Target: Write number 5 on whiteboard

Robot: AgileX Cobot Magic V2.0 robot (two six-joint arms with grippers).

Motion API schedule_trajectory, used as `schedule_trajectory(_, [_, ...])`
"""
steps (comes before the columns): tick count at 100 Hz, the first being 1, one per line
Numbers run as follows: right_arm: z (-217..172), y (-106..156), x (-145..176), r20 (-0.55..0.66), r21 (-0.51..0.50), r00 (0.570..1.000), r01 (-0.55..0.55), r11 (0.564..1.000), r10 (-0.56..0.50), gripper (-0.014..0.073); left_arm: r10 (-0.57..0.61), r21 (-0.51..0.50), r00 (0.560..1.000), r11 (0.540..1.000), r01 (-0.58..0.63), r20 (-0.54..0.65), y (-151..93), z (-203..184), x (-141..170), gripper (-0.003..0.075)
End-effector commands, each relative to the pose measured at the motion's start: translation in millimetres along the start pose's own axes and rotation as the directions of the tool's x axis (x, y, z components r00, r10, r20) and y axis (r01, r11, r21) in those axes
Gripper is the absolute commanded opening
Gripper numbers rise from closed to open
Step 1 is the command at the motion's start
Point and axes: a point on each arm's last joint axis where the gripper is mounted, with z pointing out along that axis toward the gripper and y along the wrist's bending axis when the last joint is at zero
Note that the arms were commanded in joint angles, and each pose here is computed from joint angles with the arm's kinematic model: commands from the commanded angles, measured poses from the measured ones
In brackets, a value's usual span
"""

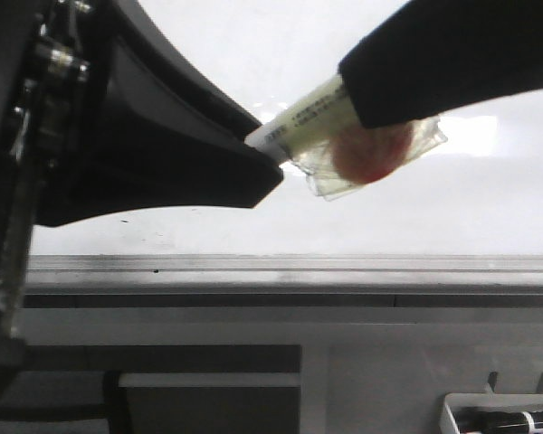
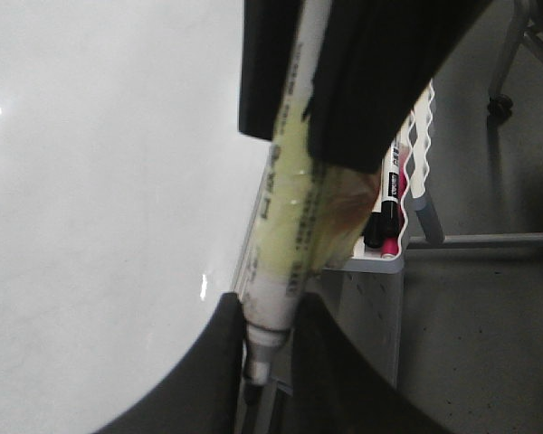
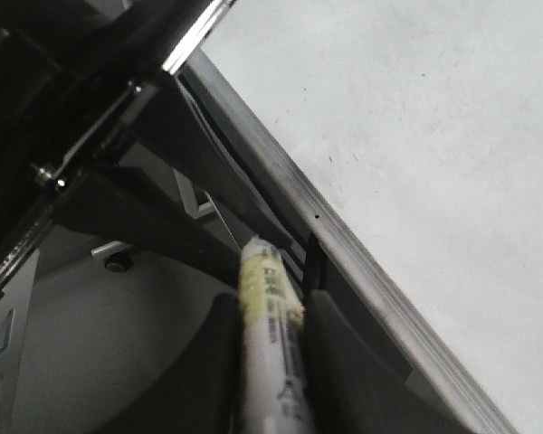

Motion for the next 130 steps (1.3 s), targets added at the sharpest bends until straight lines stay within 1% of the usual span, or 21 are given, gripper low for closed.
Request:
schedule_trajectory(1, [-4.3, -1.3, -16.3, 0.089, 0.013, 0.996, -0.033, 0.999, 0.031, -0.0067, -0.034, -0.07, 0.992, 0.997, 0.043, 0.124, 10.3, -6.8, -19.8, -0.002])
schedule_trajectory(6, [-4.3, -1.1, -16.1, 0.086, 0.012, 0.996, -0.033, 0.999, 0.032, -0.0067, -0.066, -0.069, 0.99, 0.995, 0.075, 0.124, 10.5, -6.8, -19.7, -0.0007])
schedule_trajectory(10, [-4.3, -0.9, -15.7, 0.082, 0.009, 0.996, -0.032, 0.999, 0.032, -0.0067, -0.101, -0.067, 0.987, 0.992, 0.11, 0.125, 10.7, -6.8, -19.5, 0.0032])
schedule_trajectory(15, [-4.3, -0.9, -15.7, 0.082, 0.009, 0.996, -0.032, 0.999, 0.032, -0.0066, -0.126, -0.065, 0.984, 0.989, 0.134, 0.125, 10.9, -6.8, -19.3, 0.0108])
schedule_trajectory(19, [-4.3, -1.1, -15.6, 0.081, 0.012, 0.996, -0.025, 1.0, 0.024, -0.0065, -0.149, -0.067, 0.98, 0.985, 0.159, 0.133, 11.5, -8.9, -20.2, 0.0206])
schedule_trajectory(20, [-4.3, -1.1, -15.6, 0.081, 0.012, 0.996, -0.023, 1.0, 0.022, -0.0062, -0.152, -0.067, 0.979, 0.984, 0.163, 0.136, 11.7, -9.5, -20.5, 0.0206])
schedule_trajectory(21, [-4.3, -1.2, -15.6, 0.08, 0.013, 0.997, -0.02, 1.0, 0.019, -0.0059, -0.158, -0.068, 0.978, 0.983, 0.168, 0.139, 12.0, -10.4, -20.8, 0.0251])
schedule_trajectory(22, [-4.3, -1.2, -15.5, 0.08, 0.014, 0.997, -0.018, 1.0, 0.017, -0.0058, -0.16, -0.068, 0.977, 0.983, 0.171, 0.139, 12.0, -10.4, -20.8, 0.0251])
schedule_trajectory(25, [-4.3, -1.6, -15.7, 0.082, 0.019, 0.997, -0.008, 1.0, 0.006, -0.0058, -0.17, -0.074, 0.973, 0.98, 0.183, 0.154, 13.4, -14.4, -22.4, 0.0322])
schedule_trajectory(30, [-4.9, -2.0, -17.5, 0.085, 0.024, 0.996, 0.011, 1.0, -0.013, -0.0058, -0.191, -0.079, 0.965, 0.975, 0.208, 0.181, 15.2, -22.0, -25.4, 0.0402])
schedule_trajectory(37, [-7.0, -2.6, -22.9, 0.093, 0.028, 0.995, 0.025, 0.999, -0.027, -0.0058, -0.226, -0.091, 0.944, 0.963, 0.254, 0.242, 19.2, -38.3, -31.1, 0.0446])
schedule_trajectory(50, [-12.8, -7.5, -36.1, 0.116, 0.058, 0.992, 0.051, 0.997, -0.057, -0.0058, -0.328, -0.108, 0.872, 0.915, 0.389, 0.363, 28.9, -77.5, -35.3, 0.0398])
schedule_trajectory(57, [-15.4, -12.9, -40.7, 0.125, 0.087, 0.99, 0.05, 0.995, -0.061, -0.0058, -0.389, -0.112, 0.81, 0.871, 0.479, 0.439, 31.6, -103.9, -30.0, 0.0326])
schedule_trajectory(68, [-18.0, -22.8, -42.0, 0.122, 0.136, 0.991, 0.031, 0.99, -0.048, -0.0058, -0.42, -0.135, 0.732, 0.813, 0.566, 0.536, 28.1, -137.8, -12.2, 0.0202])
schedule_trajectory(75, [-19.5, -30.8, -41.0, 0.116, 0.18, 0.992, 0.027, 0.983, -0.048, -0.0058, -0.418, -0.155, 0.709, 0.792, 0.59, 0.568, 20.7, -151.0, 3.1, 0.0115])
schedule_trajectory(85, [-21.5, -38.9, -41.5, 0.119, 0.234, 0.99, 0.043, 0.971, -0.073, -0.0059, -0.41, -0.18, 0.703, 0.778, 0.602, 0.581, 7.6, -159.5, 24.6, -0.0021])
schedule_trajectory(87, [-22.0, -40.2, -42.0, 0.124, 0.245, 0.989, 0.045, 0.969, -0.078, -0.006, -0.409, -0.182, 0.703, 0.777, 0.603, 0.582, 5.0, -160.8, 28.0, -0.002])
schedule_trajectory(100, [-24.0, -43.6, -48.0, 0.178, 0.29, 0.977, 0.065, 0.955, -0.121, -0.0062, -0.445, -0.162, 0.648, 0.735, 0.659, 0.618, -4.7, -166.9, 42.1, -0.0021])
schedule_trajectory(105, [-23.5, -44.9, -50.2, 0.2, 0.302, 0.972, 0.062, 0.951, -0.127, -0.0062, -0.453, -0.155, 0.637, 0.726, 0.669, 0.624, -6.6, -167.7, 44.7, -0.0021])
schedule_trajectory(114, [-19.4, -47.0, -53.0, 0.203, 0.306, 0.971, 0.061, 0.95, -0.127, -0.0061, -0.453, -0.157, 0.637, 0.726, 0.67, 0.624, -7.7, -167.3, 46.5, -0.0021])
schedule_trajectory(130, [-2.7, -52.1, -59.1, 0.143, 0.283, 0.984, 0.064, 0.957, -0.108, -0.0061, -0.455, -0.155, 0.639, 0.727, 0.669, 0.621, -8.0, -167.0, 46.5, -0.0021])
